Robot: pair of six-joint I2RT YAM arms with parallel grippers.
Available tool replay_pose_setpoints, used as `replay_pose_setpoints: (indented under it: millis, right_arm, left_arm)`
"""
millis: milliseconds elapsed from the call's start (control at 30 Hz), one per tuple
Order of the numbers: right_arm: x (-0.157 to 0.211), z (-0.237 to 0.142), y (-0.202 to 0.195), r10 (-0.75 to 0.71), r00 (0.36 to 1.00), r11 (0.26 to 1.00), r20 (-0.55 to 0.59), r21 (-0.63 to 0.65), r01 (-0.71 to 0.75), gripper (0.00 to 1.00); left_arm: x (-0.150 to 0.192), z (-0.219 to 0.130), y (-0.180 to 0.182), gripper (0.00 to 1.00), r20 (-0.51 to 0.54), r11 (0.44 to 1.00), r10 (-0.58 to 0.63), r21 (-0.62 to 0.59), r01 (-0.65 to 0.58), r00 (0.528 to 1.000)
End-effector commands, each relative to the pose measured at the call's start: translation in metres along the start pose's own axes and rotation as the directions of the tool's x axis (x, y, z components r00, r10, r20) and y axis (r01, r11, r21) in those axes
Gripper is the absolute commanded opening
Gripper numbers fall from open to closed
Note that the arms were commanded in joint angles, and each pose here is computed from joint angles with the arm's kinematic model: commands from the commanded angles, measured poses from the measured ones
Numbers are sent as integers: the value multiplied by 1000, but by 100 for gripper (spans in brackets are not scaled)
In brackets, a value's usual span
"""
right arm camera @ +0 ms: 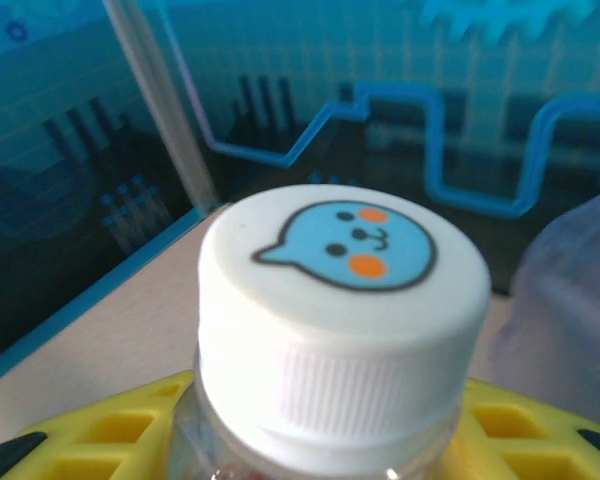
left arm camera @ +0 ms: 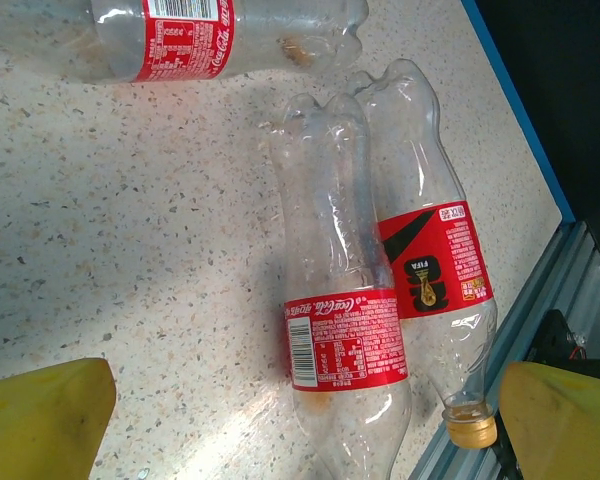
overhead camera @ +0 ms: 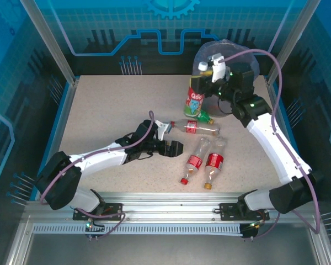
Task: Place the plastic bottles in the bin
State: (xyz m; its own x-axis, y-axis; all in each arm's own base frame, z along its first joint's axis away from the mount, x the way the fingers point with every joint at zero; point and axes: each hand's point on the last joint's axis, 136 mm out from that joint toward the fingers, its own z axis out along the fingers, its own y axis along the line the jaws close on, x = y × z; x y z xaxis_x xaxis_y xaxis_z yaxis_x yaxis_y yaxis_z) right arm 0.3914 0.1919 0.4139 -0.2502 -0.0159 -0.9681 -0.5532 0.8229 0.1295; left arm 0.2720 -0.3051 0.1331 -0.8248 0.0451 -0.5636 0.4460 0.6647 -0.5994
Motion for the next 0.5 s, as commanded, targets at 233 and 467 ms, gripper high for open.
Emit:
replay_pose_setpoints:
  millis: [233, 467]
  right_arm:
    - [-97, -23, -96, -414, 908, 766, 63, 563, 309, 32]
    - [-102, 15, -167, -531, 836, 487, -140, 757, 436, 33]
  left_arm:
    - [10, 3, 25, 98, -52, 988, -80, -137, 72, 995]
    - [23, 6, 26, 94, -87, 986, -94, -149, 80, 992]
